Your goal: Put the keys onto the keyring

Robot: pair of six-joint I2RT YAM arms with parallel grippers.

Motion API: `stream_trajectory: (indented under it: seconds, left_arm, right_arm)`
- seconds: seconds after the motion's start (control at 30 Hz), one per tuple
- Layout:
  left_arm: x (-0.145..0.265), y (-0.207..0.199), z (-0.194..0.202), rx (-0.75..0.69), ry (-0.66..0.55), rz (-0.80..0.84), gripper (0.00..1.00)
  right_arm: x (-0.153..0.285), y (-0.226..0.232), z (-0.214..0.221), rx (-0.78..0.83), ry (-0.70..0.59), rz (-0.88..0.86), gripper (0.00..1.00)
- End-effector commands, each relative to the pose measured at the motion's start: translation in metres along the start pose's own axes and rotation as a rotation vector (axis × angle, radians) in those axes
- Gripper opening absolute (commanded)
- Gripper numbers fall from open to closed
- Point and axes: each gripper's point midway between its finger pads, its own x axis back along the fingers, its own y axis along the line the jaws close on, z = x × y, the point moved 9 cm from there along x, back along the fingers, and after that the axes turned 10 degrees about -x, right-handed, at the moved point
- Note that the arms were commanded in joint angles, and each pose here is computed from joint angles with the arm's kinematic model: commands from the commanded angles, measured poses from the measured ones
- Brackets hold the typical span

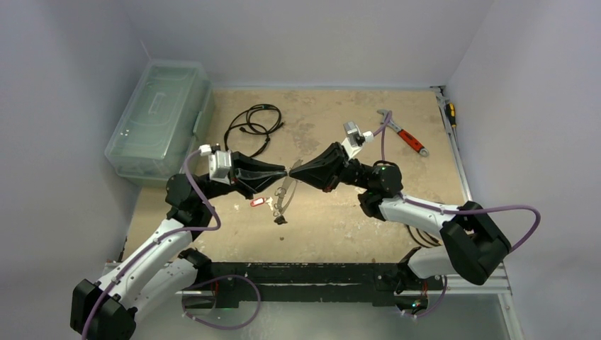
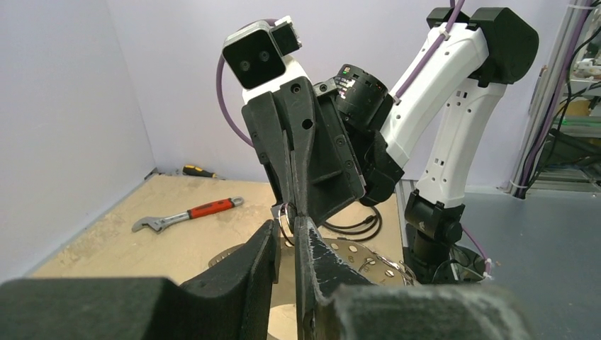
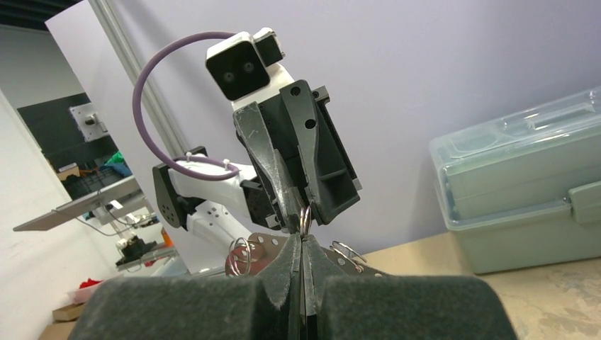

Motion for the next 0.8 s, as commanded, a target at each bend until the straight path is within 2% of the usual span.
stream_trajectory:
  seconds: [0.0,0.1,0.37,0.5,0.77]
  left_arm:
    - [-0.003,-0.002,-0.006,-0.004,-0.018,0.024,0.12]
    - [-0.003,-0.002,-0.006,-0.002,-0.017,0.025,0.0]
    - [-0.004,-0.003,-0.009,0.012,-0.027,0.026,0.0]
    - [-0.006,-0.001,-0.014,0.025,-0.001,0.022,0.0]
    - [-0.005,-0.003,-0.024,0.014,0.067,0.043,0.0]
  right_arm:
    - [-0.012,0.017,-0.017,0.085,-0.055,-0.089,0.0]
    - [-0.012,0.016,-0.016,0.084,-0.054,-0.091,0.0]
    - [-0.012,0.015,-0.01,0.085,-0.027,-0.114,0.0]
    - [-0.011,0.009,-0.007,0.099,0.014,-0.089,0.17]
    - [-0.01,0.003,-0.005,0.167,0.109,-0.014,0.4]
